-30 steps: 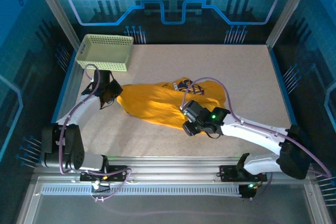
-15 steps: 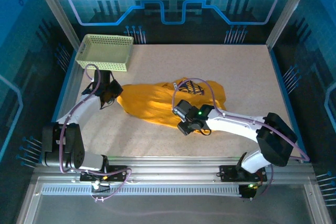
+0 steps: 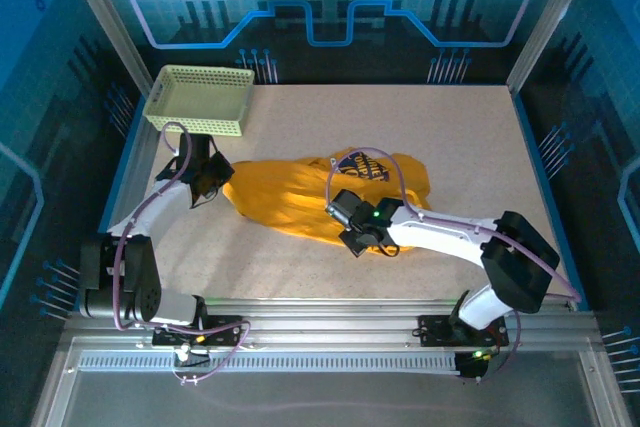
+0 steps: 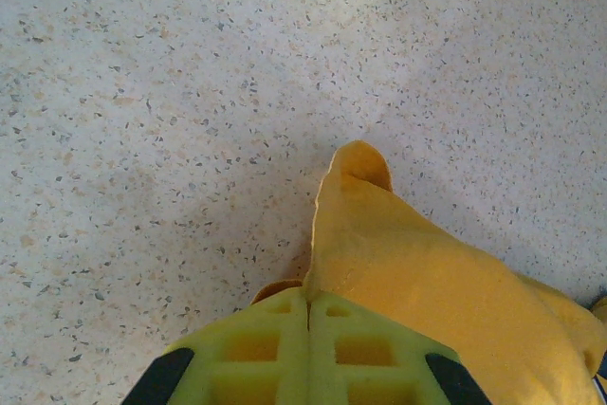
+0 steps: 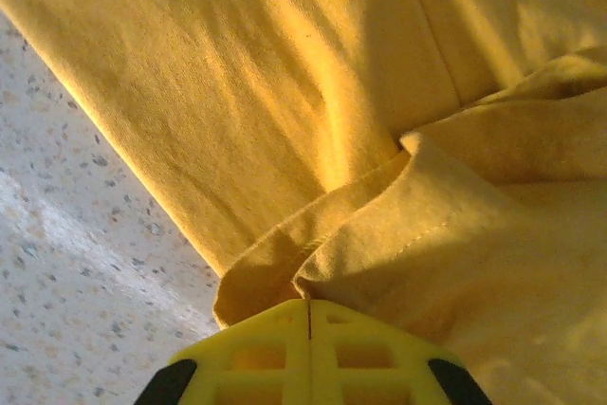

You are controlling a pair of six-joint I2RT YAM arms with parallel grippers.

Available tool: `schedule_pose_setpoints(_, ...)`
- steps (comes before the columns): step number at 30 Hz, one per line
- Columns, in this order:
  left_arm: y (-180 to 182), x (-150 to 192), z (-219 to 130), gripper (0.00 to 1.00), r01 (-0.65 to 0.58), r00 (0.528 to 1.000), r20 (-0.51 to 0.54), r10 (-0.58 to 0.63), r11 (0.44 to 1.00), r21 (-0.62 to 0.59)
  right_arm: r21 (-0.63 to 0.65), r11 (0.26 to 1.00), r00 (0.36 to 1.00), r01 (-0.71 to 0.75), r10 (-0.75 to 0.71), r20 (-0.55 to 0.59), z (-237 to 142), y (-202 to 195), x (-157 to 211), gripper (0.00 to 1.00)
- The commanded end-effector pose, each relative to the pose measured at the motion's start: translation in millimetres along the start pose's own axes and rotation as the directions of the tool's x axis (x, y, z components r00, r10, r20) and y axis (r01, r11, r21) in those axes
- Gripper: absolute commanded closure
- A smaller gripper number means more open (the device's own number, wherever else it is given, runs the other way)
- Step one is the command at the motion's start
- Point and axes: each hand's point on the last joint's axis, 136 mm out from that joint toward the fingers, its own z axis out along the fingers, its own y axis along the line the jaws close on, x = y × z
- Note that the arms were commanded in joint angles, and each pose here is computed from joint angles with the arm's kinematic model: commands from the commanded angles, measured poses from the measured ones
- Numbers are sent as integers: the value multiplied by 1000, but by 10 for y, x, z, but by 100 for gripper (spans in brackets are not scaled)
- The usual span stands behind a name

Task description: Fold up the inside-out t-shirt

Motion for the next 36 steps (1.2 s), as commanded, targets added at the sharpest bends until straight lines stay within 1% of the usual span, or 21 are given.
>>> schedule_pose_setpoints(1, -70, -85, -39, 100, 15, 1000, 11, -16, 1000, 23, 60, 997, 996, -47, 42, 82, -377, -190, -151, 100)
schedule_pose_setpoints(4, -178, -219, -167, 100, 11, 999, 50, -14, 999, 52, 159, 979, 978, -125, 95, 185, -912, -568, -310, 100)
schedule_pose_setpoints(6, -264, -367, -300, 100, 13, 995, 98, -21, 996, 86, 215, 956, 951, -199, 135, 277, -1327, -892, -421, 100)
schedule_pose_setpoints(8, -390, -576, -487, 100, 23, 986, 158, -47, 988, 154, 273, 914, 912, -301, 192, 363, -1740, -1310, -504, 100)
schedule_pose_setpoints(11, -644, -918, -832, 100, 5, 967, 246, -72, 965, 262, 312, 839, 832, -446, 260, 489, -2305, -1903, -618, 100)
schedule_pose_setpoints(14, -990, -1264, -1254, 100, -62, 940, 334, -65, 932, 356, 276, 769, 720, -576, 318, 618, -2893, -2414, -735, 100)
schedule_pose_setpoints(16, -1239, -1440, -1552, 100, -121, 922, 384, -54, 900, 418, 255, 737, 648, -625, 308, 696, -3288, -2651, -829, 100)
schedule_pose_setpoints(19, -1487, -1661, -1995, 100, -200, 888, 458, -47, 856, 477, 240, 701, 559, -671, 266, 786, -3871, -2876, -915, 100)
schedule_pose_setpoints(22, -1638, -1782, -2459, 100, -267, 852, 520, -64, 801, 536, 213, 677, 479, -705, 232, 847, -4301, -2991, -922, 100)
schedule_pose_setpoints(25, -1791, -1704, -2960, 100, -366, 813, 579, -67, 714, 597, 153, 689, 388, -709, 200, 900, -4692, -2971, -895, 100)
schedule_pose_setpoints(26, -1831, -1637, -3113, 100, -404, 800, 596, -67, 674, 619, 128, 702, 358, -701, 191, 914, -4801, -2939, -891, 100)
schedule_pose_setpoints(28, -1865, -1524, -3394, 100, -476, 759, 645, -85, 603, 640, 79, 732, 304, -676, 180, 936, -4967, -2867, -900, 100)
schedule_pose_setpoints(29, -1838, -1484, -3473, 100, -493, 743, 662, -99, 589, 641, 55, 747, 280, -663, 180, 943, -5031, -2829, -904, 100)
schedule_pose_setpoints(31, -1794, -1438, -3531, 100, -514, 719, 687, -106, 584, 628, 20, 760, 242, -650, 181, 953, -5119, -2787, -900, 100)
schedule_pose_setpoints(32, -1773, -1453, -3473, 100, -507, 721, 686, -99, 600, 619, 10, 761, 224, -648, 178, 958, -5156, -2783, -901, 100)
schedule_pose_setpoints(33, -1750, -1501, -3363, 100, -484, 731, 677, -87, 634, 603, 11, 760, 215, -650, 169, 962, -5179, -2792, -907, 100)
schedule_pose_setpoints(34, -1721, -1559, -3194, 100, -445, 755, 652, -65, 680, 583, 16, 758, 210, -652, 160, 964, -5176, -2811, -944, 100)
schedule_pose_setpoints(35, -1722, -1636, -2940, 100, -410, 788, 615, -29, 721, 559, 28, 754, 216, -656, 152, 964, -5158, -2839, -988, 100)
schedule_pose_setpoints(36, -1730, -1687, -2706, 100, -380, 820, 572, 2, 750, 542, 40, 755, 234, -655, 152, 960, -5094, -2864, -1059, 100)
